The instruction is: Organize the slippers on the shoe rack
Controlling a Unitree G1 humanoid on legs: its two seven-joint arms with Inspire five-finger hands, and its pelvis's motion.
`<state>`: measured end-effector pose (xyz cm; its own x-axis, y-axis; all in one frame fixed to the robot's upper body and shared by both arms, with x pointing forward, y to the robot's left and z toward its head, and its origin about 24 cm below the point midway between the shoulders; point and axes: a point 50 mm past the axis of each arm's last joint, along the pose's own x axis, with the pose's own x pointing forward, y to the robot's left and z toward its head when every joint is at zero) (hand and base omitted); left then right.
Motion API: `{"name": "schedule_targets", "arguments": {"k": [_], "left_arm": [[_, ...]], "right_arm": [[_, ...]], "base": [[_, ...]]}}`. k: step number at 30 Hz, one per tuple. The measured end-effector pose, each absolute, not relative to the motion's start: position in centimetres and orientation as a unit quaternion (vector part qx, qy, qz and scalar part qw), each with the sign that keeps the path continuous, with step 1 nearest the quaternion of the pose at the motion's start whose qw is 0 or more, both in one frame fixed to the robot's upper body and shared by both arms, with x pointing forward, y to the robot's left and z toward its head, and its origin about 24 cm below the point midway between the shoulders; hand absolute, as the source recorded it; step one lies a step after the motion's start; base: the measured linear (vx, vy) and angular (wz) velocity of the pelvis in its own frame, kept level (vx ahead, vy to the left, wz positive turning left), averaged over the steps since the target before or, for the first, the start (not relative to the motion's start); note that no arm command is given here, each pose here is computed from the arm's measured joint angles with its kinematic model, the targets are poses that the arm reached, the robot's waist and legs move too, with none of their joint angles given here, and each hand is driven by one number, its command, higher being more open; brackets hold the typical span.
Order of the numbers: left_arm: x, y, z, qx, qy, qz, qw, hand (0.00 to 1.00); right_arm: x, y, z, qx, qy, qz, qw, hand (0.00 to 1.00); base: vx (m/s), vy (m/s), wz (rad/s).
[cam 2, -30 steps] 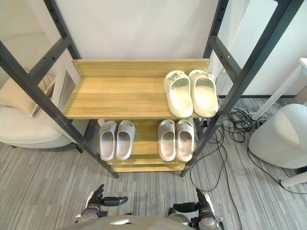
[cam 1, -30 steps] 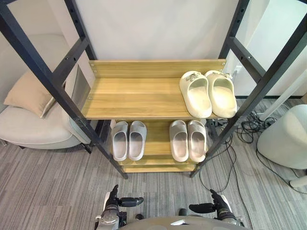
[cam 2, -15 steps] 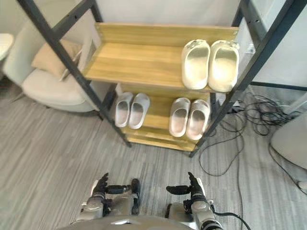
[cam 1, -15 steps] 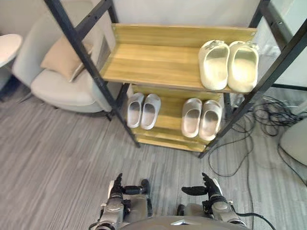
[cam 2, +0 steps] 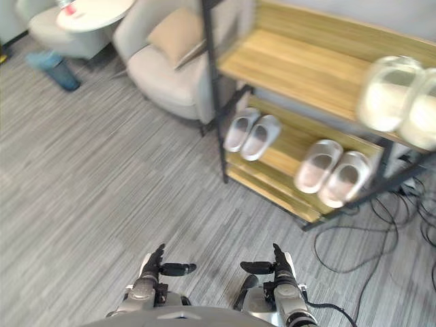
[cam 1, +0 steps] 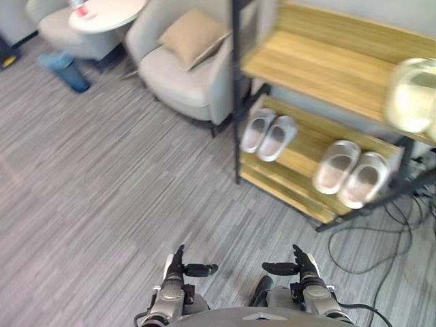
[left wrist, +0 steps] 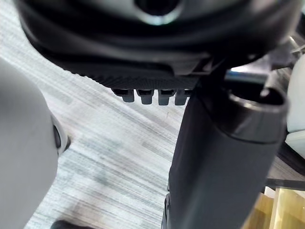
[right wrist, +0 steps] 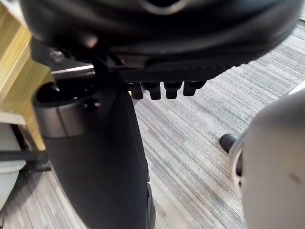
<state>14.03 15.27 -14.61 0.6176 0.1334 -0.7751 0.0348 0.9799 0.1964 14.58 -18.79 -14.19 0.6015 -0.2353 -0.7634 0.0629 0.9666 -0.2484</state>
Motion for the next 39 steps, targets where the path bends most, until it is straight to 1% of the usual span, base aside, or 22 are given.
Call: {"name": "schedule_targets", "arguments": {"k": [2, 6, 12, 15, 19, 21, 24, 27, 31, 34, 36, 39], "left_arm": [[13.5, 16.3, -14.7, 0.114, 0.443, 0.027, 0.889, 1.0], [12.2, 17.5, -15.2, 0.127, 0.461, 0.037, 0.877, 1.0], [12.5, 18.2, -15.0, 0.133, 0.454, 0.043, 0.88, 1.0], [12.9, 18.8, -14.8, 0.131, 0.453, 0.064, 0.88, 1.0], [13.4, 19.0, -14.8, 0.131, 0.451, 0.067, 0.88, 1.0], [13.3, 19.1, -14.8, 0.127, 0.452, 0.073, 0.88, 1.0], [13.0, 18.2, -15.0, 0.106, 0.456, 0.074, 0.88, 1.0], [13.1, 18.5, -14.9, 0.092, 0.453, 0.086, 0.882, 1.0], [14.1, 19.2, -14.2, 0.073, 0.429, 0.117, 0.893, 1.0], [14.6, 19.3, -13.9, 0.072, 0.421, 0.118, 0.896, 1.0], [14.8, 19.4, -13.7, 0.073, 0.414, 0.118, 0.9, 1.0], [14.8, 20.9, -13.5, 0.086, 0.41, 0.13, 0.899, 1.0]], "right_arm": [[14.5, -16.8, -14.4, -0.075, 0.442, -0.067, 0.892, 1.0], [14.2, -15.4, -14.6, -0.057, 0.445, -0.054, 0.892, 1.0], [15.1, -15.3, -14.3, -0.063, 0.437, -0.043, 0.896, 1.0], [15.4, -14.7, -14.0, -0.064, 0.427, -0.027, 0.901, 1.0], [16.3, -14.7, -13.6, -0.066, 0.414, -0.023, 0.907, 1.0], [16.3, -15.0, -13.6, -0.066, 0.415, -0.027, 0.907, 1.0], [16.0, -16.4, -13.8, -0.072, 0.425, -0.046, 0.901, 1.0], [15.2, -16.8, -14.1, -0.066, 0.434, -0.059, 0.897, 1.0], [15.0, -17.0, -14.2, -0.065, 0.437, -0.063, 0.895, 1.0], [15.3, -16.9, -14.1, -0.065, 0.433, -0.062, 0.897, 1.0], [14.6, -17.1, -14.3, -0.066, 0.443, -0.065, 0.892, 1.0], [14.5, -15.2, -14.5, -0.052, 0.448, -0.045, 0.891, 1.0]], "base": [[-0.03, 0.222, 0.77], [0.03, 0.161, 0.4], [0.02, 0.15, 0.8], [0.09, -0.158, 1.39], [0.16, -0.219, 1.16], [0.27, -0.268, 1.33], [0.38, -0.248, 0.98], [0.3, -0.105, 0.88], [0.31, -0.02, 0.25], [0.27, 0.076, 0.26], [0.4, 0.128, 0.6], [0.58, 0.168, 0.8]]}}
